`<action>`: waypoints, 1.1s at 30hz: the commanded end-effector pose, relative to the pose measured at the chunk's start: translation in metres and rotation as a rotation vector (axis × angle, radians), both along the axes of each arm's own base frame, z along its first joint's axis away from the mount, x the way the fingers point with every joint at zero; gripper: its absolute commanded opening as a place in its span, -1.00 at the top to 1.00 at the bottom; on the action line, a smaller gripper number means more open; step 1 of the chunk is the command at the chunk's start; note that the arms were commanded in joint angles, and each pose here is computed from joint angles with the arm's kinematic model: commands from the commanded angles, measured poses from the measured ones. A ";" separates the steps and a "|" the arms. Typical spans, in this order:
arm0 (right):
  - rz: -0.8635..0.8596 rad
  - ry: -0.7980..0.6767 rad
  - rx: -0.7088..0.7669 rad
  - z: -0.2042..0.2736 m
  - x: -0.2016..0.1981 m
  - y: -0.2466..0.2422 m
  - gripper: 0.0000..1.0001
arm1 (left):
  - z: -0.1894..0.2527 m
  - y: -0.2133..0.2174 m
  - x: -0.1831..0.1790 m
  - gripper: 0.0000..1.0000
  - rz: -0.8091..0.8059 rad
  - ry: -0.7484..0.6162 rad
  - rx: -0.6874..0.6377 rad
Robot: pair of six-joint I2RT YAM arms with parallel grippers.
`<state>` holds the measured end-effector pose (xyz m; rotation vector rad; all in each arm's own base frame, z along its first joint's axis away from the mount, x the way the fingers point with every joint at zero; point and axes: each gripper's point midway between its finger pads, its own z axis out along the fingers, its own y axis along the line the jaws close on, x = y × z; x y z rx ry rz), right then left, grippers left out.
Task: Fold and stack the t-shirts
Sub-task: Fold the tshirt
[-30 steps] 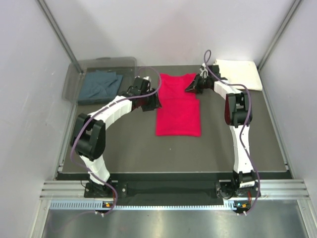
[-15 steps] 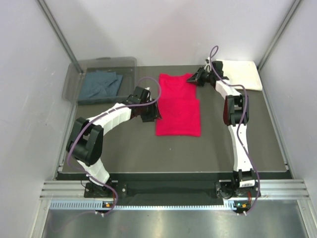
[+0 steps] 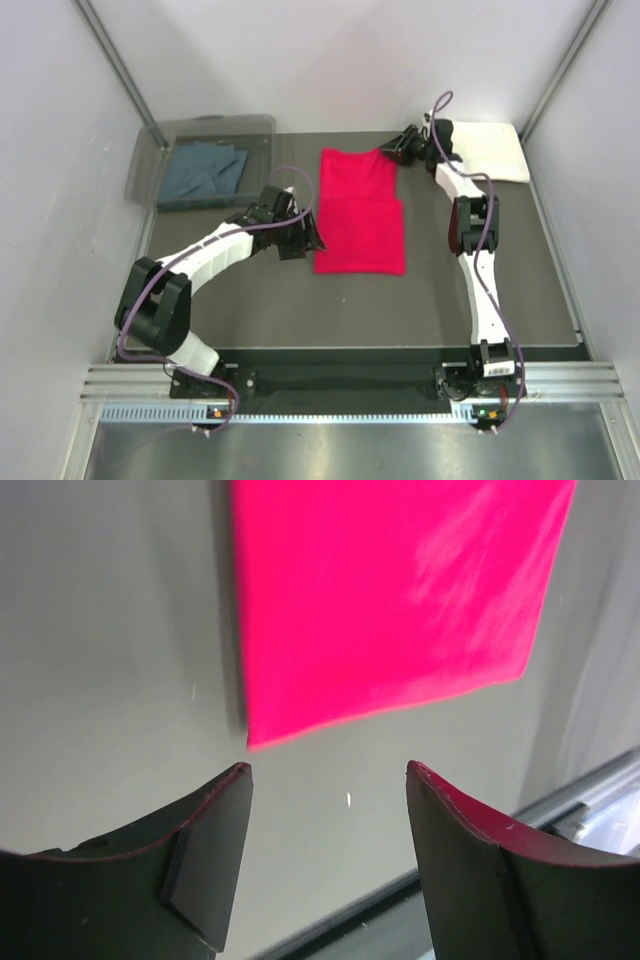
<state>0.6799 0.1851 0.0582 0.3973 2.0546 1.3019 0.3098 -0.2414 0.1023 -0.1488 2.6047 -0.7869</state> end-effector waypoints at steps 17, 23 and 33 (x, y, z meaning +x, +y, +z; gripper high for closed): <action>0.095 0.127 -0.375 0.136 -0.311 -0.041 -0.28 | 0.021 0.000 -0.066 -0.26 0.317 0.122 -0.433; 0.066 0.224 -0.255 0.082 -0.406 -0.031 -0.33 | -0.010 0.007 -0.072 -0.33 0.513 0.246 -0.546; -0.187 0.314 -0.066 0.030 -0.445 -0.025 -0.40 | -0.040 0.005 -0.049 -0.26 0.609 0.216 -0.461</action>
